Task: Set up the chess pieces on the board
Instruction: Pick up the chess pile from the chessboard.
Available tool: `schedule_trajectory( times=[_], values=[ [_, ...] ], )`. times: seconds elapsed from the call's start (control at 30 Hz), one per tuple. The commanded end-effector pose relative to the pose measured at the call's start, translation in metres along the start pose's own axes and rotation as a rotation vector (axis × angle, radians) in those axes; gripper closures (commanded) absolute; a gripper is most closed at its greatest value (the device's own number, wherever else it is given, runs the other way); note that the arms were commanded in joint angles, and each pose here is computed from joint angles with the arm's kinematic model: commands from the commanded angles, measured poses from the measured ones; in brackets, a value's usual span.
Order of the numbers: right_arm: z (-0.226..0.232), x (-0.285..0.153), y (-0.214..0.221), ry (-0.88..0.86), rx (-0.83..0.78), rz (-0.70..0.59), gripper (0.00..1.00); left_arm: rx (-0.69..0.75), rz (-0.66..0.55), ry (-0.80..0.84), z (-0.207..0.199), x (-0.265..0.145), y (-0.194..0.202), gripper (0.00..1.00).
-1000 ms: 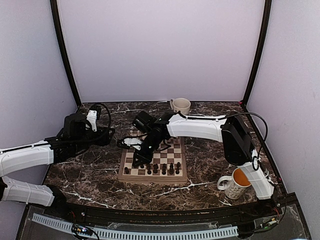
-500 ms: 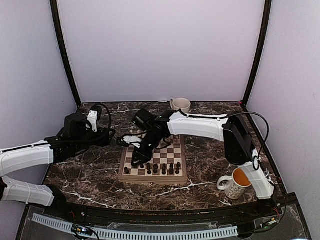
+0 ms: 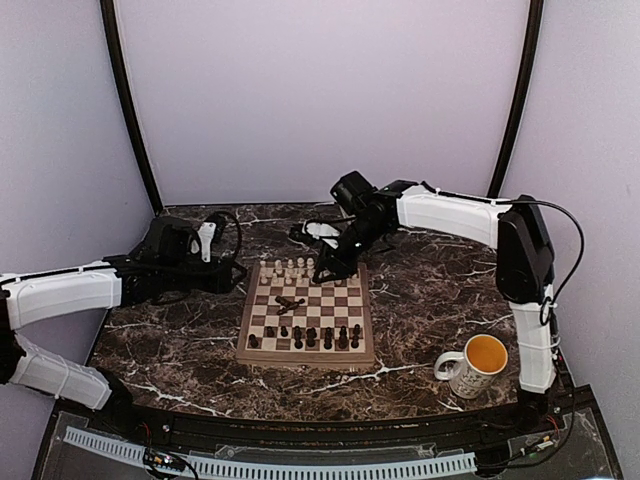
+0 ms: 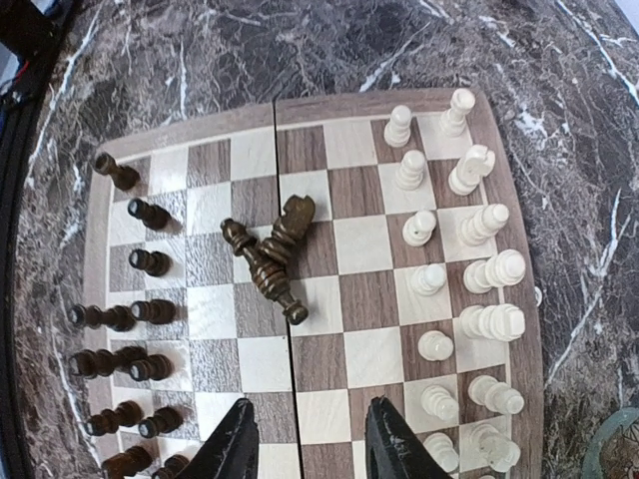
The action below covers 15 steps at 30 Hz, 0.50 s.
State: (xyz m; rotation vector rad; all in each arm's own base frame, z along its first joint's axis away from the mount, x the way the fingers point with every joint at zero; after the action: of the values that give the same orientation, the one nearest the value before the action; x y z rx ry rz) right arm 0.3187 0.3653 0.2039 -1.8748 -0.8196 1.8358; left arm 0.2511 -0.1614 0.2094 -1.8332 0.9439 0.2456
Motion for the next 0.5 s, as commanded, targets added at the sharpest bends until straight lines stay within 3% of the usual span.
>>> schedule_trajectory(
  times=[0.0, 0.47],
  values=[
    [0.007, 0.022, 0.01, -0.02, -0.137, 0.067, 0.62, -0.031, 0.152, 0.171, -0.011, 0.012, 0.014, 0.52],
    [0.0, 0.058, 0.011, -0.048, -0.183, 0.068, 0.62, 0.02, 0.16, 0.324, -0.006, 0.032, 0.039, 0.58]
  ],
)
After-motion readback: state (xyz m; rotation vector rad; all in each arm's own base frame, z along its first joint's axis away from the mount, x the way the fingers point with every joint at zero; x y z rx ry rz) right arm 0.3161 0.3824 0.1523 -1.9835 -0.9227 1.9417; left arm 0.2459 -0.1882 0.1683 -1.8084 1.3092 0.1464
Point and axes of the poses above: each gripper's point midway between its finger pads, its own x axis out along the fingers, its own z axis along the line the jaws close on, y = z × x, the point moved 9 cm from there along -x, back along the fingers, and after that the axes turned 15 degrees about -x, right-handed, at the moved point
